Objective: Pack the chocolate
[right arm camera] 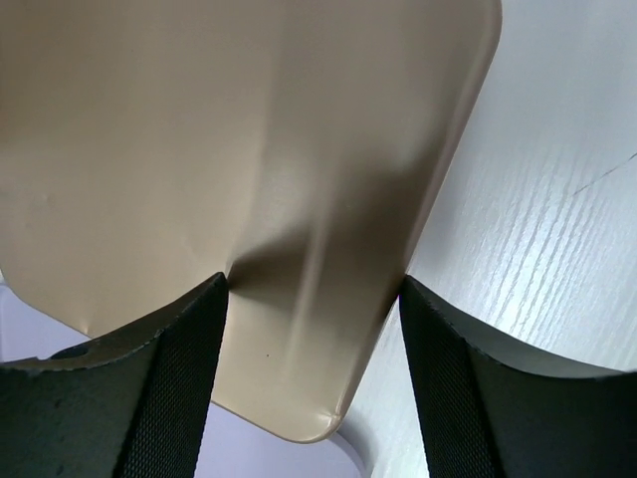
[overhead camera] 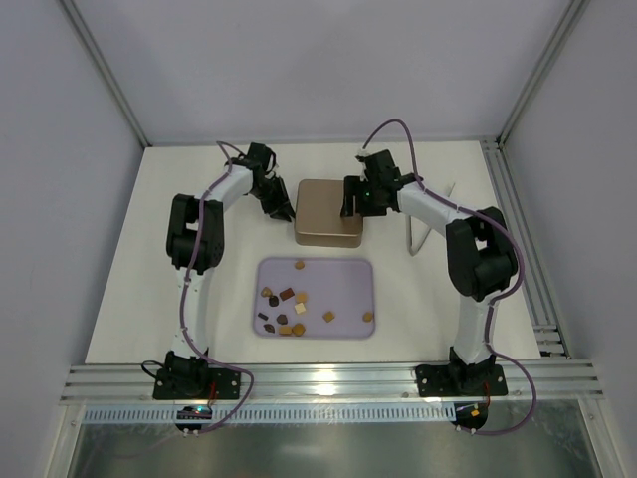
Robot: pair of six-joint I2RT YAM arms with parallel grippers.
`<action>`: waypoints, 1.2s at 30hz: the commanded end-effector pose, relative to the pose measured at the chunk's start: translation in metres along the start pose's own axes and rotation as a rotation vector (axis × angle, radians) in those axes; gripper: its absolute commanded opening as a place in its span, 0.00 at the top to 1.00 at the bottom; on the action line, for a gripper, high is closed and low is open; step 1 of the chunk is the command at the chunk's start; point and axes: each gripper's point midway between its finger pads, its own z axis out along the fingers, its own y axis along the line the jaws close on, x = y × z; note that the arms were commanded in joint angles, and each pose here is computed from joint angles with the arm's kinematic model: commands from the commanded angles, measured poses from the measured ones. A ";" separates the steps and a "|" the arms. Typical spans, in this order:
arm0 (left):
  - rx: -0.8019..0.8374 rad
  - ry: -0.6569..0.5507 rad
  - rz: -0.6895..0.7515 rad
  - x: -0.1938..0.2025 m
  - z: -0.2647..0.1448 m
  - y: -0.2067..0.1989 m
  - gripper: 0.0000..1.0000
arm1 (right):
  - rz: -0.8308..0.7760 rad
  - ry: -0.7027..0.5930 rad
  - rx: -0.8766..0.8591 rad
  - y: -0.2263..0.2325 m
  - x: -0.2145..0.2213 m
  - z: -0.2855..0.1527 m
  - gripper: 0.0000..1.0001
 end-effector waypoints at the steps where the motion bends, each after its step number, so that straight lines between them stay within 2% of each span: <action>1: 0.039 0.030 0.052 0.018 -0.001 -0.028 0.76 | 0.041 0.183 -0.117 0.022 0.059 0.007 0.60; 5: 0.018 0.027 0.052 0.017 -0.004 -0.025 0.76 | 0.073 0.161 -0.116 0.011 0.052 0.004 0.61; 11: -0.004 0.002 0.054 0.011 -0.014 -0.024 0.75 | 0.110 0.108 -0.128 0.003 0.034 -0.008 0.47; 20: -0.024 -0.089 0.096 -0.015 -0.050 -0.028 0.66 | 0.130 0.020 -0.121 -0.005 0.003 -0.031 0.29; 29: -0.049 -0.184 0.132 -0.035 -0.091 -0.030 0.54 | 0.147 -0.078 -0.086 -0.016 -0.026 -0.061 0.18; 36: -0.057 -0.264 0.183 -0.030 -0.136 -0.040 0.47 | 0.118 -0.221 -0.098 -0.008 -0.052 -0.106 0.09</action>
